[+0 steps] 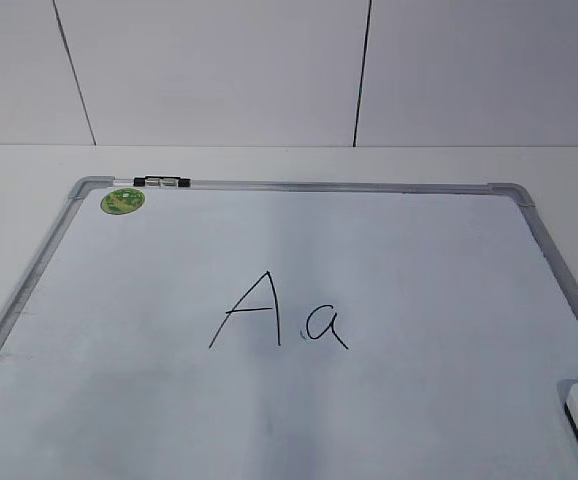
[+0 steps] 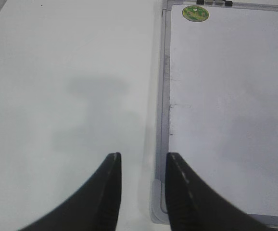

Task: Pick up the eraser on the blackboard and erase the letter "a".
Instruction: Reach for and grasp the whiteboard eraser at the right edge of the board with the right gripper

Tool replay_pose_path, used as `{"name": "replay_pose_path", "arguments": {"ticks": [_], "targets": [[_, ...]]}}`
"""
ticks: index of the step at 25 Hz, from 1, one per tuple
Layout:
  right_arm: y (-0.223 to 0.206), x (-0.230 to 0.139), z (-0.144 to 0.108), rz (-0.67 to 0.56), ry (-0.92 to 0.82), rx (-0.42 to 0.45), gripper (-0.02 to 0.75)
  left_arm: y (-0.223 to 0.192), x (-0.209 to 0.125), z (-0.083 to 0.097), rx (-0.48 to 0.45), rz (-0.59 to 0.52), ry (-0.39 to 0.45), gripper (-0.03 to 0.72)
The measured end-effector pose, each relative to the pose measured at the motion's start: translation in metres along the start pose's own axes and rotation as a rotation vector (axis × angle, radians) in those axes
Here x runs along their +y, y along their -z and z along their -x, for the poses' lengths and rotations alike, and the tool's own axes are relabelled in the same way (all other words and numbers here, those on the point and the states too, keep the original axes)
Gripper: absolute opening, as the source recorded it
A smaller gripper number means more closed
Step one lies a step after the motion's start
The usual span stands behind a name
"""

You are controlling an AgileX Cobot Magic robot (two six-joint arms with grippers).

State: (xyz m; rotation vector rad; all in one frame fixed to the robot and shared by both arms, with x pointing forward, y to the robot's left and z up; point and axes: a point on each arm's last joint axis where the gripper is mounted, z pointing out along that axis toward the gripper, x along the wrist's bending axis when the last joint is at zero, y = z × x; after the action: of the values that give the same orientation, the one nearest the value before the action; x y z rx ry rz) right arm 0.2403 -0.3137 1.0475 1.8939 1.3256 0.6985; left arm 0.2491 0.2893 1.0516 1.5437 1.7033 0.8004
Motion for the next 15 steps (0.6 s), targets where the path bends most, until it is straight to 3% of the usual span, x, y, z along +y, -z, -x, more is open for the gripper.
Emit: {"name": "replay_pose_path", "arguments": {"ticks": [15], "targets": [[0.0000, 0.0000, 0.0000, 0.000, 0.000, 0.000, 0.591, 0.0000, 0.0000, 0.0000, 0.000, 0.000, 0.000, 0.235]]}}
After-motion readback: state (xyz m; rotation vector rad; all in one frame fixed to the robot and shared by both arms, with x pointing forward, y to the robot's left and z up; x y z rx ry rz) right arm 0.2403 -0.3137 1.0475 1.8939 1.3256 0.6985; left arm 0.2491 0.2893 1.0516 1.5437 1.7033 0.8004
